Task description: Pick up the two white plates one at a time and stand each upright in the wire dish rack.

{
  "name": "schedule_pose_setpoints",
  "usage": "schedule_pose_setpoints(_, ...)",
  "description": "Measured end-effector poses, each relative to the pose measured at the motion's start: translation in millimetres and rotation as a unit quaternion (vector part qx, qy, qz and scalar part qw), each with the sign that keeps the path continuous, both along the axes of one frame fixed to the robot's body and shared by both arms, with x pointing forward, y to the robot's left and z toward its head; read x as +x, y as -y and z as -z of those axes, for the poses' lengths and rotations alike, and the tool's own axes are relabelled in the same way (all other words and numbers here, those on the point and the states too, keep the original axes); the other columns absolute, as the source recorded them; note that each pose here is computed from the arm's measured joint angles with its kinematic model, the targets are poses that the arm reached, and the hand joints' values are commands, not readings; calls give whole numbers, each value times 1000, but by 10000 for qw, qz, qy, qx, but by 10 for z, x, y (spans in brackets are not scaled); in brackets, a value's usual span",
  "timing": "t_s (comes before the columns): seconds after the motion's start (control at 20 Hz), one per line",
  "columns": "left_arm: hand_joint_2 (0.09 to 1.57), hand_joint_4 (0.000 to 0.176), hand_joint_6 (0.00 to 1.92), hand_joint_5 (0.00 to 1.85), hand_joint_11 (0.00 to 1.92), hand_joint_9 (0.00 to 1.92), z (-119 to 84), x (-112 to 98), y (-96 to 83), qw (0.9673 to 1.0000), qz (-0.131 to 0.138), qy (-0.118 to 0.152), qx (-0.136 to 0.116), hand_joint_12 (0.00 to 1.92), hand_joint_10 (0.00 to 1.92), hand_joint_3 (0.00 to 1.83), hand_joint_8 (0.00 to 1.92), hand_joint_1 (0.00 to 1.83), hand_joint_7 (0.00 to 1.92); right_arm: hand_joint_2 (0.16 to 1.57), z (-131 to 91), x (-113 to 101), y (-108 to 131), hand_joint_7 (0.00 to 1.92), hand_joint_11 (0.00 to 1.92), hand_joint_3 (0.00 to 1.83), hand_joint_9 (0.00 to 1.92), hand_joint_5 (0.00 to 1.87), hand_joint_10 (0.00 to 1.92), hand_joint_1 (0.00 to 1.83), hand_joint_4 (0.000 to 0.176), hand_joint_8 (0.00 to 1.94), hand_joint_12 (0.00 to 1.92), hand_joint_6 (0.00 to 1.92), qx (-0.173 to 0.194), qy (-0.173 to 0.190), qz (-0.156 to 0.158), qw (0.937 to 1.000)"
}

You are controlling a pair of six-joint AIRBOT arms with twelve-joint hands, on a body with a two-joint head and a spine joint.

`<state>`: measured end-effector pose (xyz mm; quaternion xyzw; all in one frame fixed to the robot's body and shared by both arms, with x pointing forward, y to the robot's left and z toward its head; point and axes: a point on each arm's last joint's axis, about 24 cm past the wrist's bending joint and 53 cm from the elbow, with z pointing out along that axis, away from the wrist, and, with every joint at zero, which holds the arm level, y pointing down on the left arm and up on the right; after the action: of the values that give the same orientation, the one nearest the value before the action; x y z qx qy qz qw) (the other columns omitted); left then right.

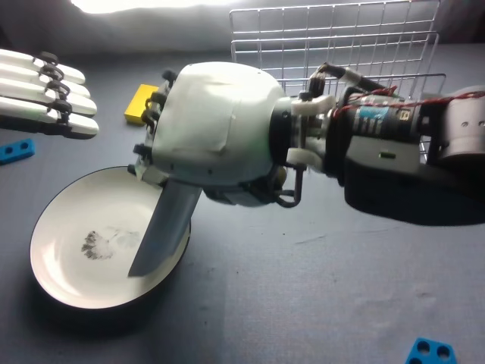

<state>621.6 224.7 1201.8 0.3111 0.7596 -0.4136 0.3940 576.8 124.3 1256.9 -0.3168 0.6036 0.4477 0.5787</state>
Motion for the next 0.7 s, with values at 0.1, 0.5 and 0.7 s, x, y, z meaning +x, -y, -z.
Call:
schedule_pose_setpoints(0.1,1056,0,1,44,0,0,8,-30,-7,10000,23,-31,23,0,0,0,0,0,4,1131,-101,47,59,961,671,1,872,891,1227,1366,0,941,1269,1122,122,-80,54,9999)
schedule_pose_setpoints(0.5,1052,0,3,44,0,0,-59,62,-139,9998,-127,113,59,0,0,0,1,0,6,1133,-520,260,367,947,675,2,873,892,1230,1366,0,956,1271,1122,1126,-1395,185,9836)
schedule_pose_setpoints(0.7,1055,0,1,43,0,0,-16,74,-159,9997,-107,133,187,0,0,0,0,0,6,1125,-682,326,502,971,699,0,892,908,1203,1368,0,911,1254,1101,1558,-1802,190,9710)
